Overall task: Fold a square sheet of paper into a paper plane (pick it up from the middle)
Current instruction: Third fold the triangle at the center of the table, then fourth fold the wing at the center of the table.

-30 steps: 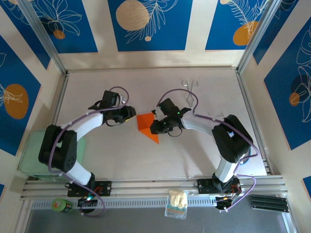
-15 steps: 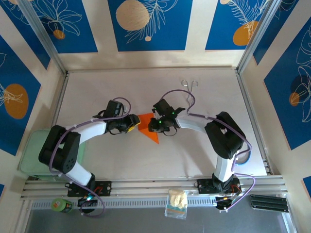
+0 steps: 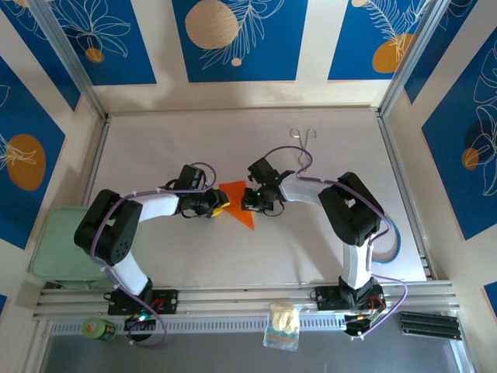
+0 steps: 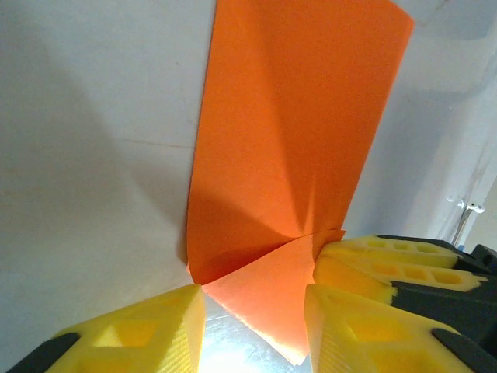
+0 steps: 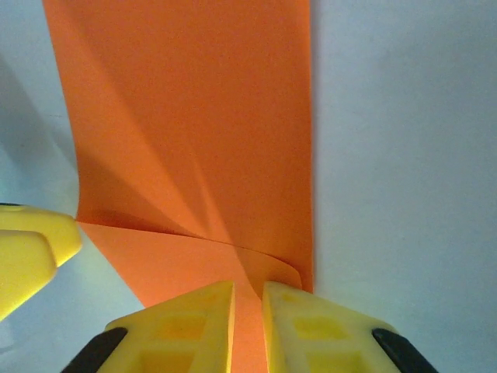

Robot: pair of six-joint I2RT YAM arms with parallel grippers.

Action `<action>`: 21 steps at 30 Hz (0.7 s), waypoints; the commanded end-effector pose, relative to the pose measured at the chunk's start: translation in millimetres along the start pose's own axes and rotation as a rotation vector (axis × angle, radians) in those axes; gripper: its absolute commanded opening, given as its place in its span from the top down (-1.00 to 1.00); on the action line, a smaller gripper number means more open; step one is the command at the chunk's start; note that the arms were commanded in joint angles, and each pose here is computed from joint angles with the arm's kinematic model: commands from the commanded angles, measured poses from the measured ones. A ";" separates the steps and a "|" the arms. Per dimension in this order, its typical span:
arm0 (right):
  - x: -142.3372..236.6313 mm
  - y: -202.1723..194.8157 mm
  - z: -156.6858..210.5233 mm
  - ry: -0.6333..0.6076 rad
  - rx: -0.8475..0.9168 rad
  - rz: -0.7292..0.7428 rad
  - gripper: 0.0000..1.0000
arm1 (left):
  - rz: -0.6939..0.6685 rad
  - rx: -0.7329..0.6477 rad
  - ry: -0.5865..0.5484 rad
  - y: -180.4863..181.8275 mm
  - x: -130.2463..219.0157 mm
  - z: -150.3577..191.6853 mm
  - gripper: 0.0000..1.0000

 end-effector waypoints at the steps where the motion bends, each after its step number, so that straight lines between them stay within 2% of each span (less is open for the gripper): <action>1: -7.8 -14.8 13.3 0.059 -0.050 0.019 0.62 | 0.001 0.009 0.020 -0.9 -3.4 3.8 0.22; 13: -12.4 -19.6 16.0 0.074 -0.057 0.026 0.62 | -0.045 0.009 0.003 6.5 -0.7 3.5 0.21; 21: -14.3 -20.7 16.1 0.080 -0.061 0.025 0.63 | 0.024 -0.010 0.015 -5.9 -5.0 1.3 0.46</action>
Point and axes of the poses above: each hand's point on the last joint's axis, 136 mm out from that joint toward the fingers, its own x axis back along the fingers, its own y axis along the line the jaws close on, z = x × y, the point moved 2 cm from there along x, back along the fingers, and after that the axes turned 2 degrees about x, right-handed, at the moved point
